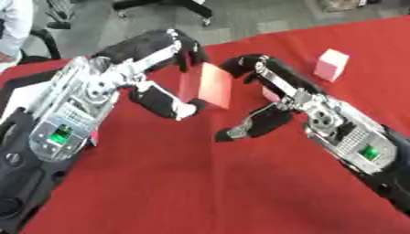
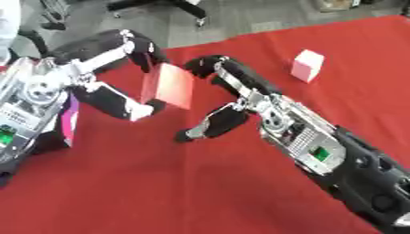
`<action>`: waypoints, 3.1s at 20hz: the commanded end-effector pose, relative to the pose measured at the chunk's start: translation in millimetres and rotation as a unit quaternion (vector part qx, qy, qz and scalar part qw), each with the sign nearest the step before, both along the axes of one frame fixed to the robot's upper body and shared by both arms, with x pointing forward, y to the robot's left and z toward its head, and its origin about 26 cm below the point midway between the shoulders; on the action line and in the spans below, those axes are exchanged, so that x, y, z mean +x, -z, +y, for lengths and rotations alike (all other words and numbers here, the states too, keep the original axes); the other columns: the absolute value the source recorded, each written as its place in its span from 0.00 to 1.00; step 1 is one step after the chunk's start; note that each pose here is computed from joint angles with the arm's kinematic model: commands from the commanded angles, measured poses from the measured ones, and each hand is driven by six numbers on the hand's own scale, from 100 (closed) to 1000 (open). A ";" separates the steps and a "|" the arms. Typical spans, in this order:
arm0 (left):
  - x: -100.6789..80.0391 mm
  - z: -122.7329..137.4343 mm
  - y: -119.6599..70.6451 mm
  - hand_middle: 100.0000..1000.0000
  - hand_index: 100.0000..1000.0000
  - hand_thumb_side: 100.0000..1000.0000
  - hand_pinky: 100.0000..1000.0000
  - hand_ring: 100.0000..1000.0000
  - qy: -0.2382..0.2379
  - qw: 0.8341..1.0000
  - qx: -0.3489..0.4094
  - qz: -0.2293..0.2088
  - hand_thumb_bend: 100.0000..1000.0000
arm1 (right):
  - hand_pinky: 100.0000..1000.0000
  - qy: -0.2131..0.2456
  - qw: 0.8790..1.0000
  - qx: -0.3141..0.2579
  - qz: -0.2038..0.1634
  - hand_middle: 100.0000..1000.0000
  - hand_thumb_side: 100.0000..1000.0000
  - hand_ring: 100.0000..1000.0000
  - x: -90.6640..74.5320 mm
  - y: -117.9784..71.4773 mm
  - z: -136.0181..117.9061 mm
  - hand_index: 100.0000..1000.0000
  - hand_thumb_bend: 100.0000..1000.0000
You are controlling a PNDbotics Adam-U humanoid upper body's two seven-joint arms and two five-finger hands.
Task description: Pick up the objects with one hand, pass them to the other hand, and then place them into the box on the other side of the table.
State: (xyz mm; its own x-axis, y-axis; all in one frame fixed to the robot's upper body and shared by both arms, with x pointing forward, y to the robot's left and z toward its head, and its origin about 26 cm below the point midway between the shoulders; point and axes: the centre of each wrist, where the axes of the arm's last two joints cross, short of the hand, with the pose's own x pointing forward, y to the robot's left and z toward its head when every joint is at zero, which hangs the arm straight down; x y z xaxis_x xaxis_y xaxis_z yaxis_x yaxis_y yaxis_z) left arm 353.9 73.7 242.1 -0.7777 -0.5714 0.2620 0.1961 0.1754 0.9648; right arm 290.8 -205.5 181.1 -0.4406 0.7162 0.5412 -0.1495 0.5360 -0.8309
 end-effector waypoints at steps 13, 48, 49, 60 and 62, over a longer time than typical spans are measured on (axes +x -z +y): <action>11.1 111.6 -28.9 0.33 0.37 0.00 0.69 0.54 -0.191 0.976 -0.106 -0.019 0.00 | 0.71 0.055 0.998 0.019 -0.024 0.70 0.16 0.76 -4.7 -1.8 -34.8 0.81 0.76; 84.7 236.0 54.9 0.35 0.39 0.00 0.69 0.54 -0.457 0.884 -0.076 0.052 0.00 | 0.68 0.157 0.967 0.140 -0.144 0.66 0.19 0.75 -2.9 -45.6 -99.2 0.78 0.71; 86.7 237.2 58.4 0.35 0.40 0.00 0.69 0.54 -0.462 0.882 -0.074 0.052 0.00 | 0.68 0.157 0.966 0.142 -0.147 0.66 0.19 0.75 -2.8 -46.6 -99.5 0.78 0.71; 96.6 245.5 82.1 0.63 0.73 0.18 0.78 0.74 -0.484 0.872 -0.052 0.047 0.28 | 0.68 0.157 0.963 0.148 -0.164 0.66 0.19 0.75 -2.3 -54.4 -102.7 0.78 0.71; 96.7 246.9 83.7 0.70 0.78 0.27 0.81 0.79 -0.486 0.872 -0.041 0.046 0.36 | 0.68 0.158 0.962 0.149 -0.166 0.66 0.19 0.75 -2.4 -55.3 -103.4 0.78 0.71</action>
State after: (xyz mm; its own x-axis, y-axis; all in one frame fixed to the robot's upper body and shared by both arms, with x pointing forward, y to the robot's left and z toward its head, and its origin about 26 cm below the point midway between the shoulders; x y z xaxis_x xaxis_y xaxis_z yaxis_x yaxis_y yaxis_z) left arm 448.3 314.6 143.4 0.0942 -0.9186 0.3838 0.0279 0.3878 0.9213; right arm 291.3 -306.3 221.7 -0.3847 0.6587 0.6467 0.2779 0.7507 -0.5993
